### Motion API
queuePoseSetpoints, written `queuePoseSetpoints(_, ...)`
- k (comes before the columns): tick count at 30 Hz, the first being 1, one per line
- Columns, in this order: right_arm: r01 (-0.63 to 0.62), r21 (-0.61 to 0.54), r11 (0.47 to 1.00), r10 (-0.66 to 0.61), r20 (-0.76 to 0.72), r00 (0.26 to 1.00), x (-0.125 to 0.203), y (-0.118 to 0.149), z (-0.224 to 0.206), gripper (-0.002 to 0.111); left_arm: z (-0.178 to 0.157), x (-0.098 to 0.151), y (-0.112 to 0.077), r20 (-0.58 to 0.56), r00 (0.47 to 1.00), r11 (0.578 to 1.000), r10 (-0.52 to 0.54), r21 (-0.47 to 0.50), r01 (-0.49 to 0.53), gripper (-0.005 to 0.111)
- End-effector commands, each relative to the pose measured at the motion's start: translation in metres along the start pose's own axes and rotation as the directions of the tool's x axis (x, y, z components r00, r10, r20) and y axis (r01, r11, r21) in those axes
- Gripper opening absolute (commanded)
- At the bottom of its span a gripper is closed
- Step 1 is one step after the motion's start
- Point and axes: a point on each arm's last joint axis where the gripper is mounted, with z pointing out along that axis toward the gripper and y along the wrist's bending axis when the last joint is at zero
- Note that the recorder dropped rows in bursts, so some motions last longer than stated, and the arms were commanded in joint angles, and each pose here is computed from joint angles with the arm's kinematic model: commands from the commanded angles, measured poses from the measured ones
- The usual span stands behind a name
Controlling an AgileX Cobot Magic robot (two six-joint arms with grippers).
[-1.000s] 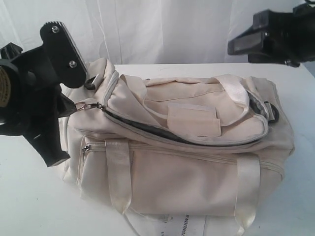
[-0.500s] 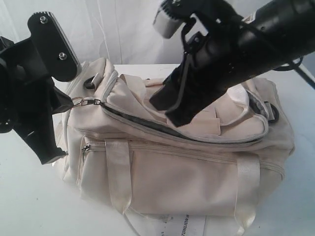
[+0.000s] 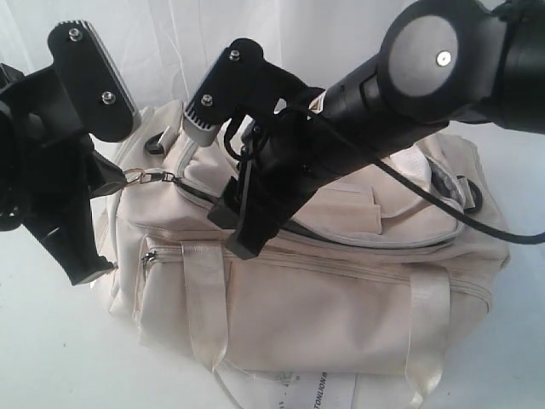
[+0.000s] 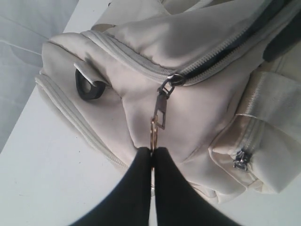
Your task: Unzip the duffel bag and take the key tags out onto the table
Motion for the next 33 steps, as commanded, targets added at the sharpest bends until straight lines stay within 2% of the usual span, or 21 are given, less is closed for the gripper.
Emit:
queuePoseSetpoints(1, 0.003, 0.001, 1.0, -0.003, 0.023, 1.0, -0.005, 0.004, 0.001, 0.06, -0.002, 0.003, 0.0, -0.007, 1.0, 1.0, -0.006, -0.004, 0.006, 0.0)
queuePoseSetpoints(4, 0.037, -0.001, 0.999, -0.037, 0.03, 0.999, -0.008, 0.011, 0.011, 0.059, -0.002, 0.003, 0.0, -0.007, 1.0, 1.0, -0.006, -0.004, 0.006, 0.0)
queuePoseSetpoints(6, 0.036, -0.009, 0.999, -0.036, 0.014, 0.999, -0.006, 0.012, 0.02, 0.05, -0.002, 0.003, 0.0, -0.007, 1.0, 1.0, -0.006, -0.004, 0.006, 0.0)
queuePoseSetpoints(9, 0.035, -0.014, 0.999, -0.035, 0.0, 0.999, -0.004, 0.012, 0.025, 0.043, -0.002, 0.003, 0.0, -0.007, 1.0, 1.0, -0.006, -0.004, 0.006, 0.0)
queuePoseSetpoints(11, 0.028, -0.017, 0.999, -0.028, -0.004, 1.0, -0.003, 0.012, 0.026, 0.032, -0.002, 0.003, 0.0, -0.007, 1.0, 1.0, -0.006, -0.004, 0.006, 0.0)
queuePoseSetpoints(12, 0.025, -0.023, 0.999, -0.026, -0.01, 1.0, -0.003, 0.013, 0.026, 0.018, -0.002, 0.003, 0.0, -0.007, 1.0, 1.0, -0.006, -0.004, 0.006, 0.0)
queuePoseSetpoints(14, -0.008, -0.036, 0.999, 0.007, -0.024, 1.0, -0.001, 0.014, 0.026, 0.0, -0.002, 0.001, 0.001, 0.013, 1.0, 1.0, 0.0, -0.01, 0.0, 0.0)
queuePoseSetpoints(19, -0.031, -0.076, 0.997, 0.026, -0.068, 0.997, 0.003, 0.018, 0.026, 0.0, 0.001, -0.007, 0.006, 0.111, 0.994, 0.999, -0.02, -0.028, 0.023, 0.0)
queuePoseSetpoints(25, -0.042, -0.093, 0.995, 0.034, -0.087, 0.996, 0.004, 0.02, 0.026, 0.0, 0.015, -0.008, 0.031, 0.079, 0.991, 0.989, -0.11, -0.087, 0.117, 0.0)
queuePoseSetpoints(33, -0.052, -0.097, 0.994, 0.043, -0.093, 0.995, 0.005, 0.02, 0.026, 0.0, 0.04, -0.028, 0.05, 0.129, 0.987, 0.987, -0.1, -0.113, 0.115, 0.0)
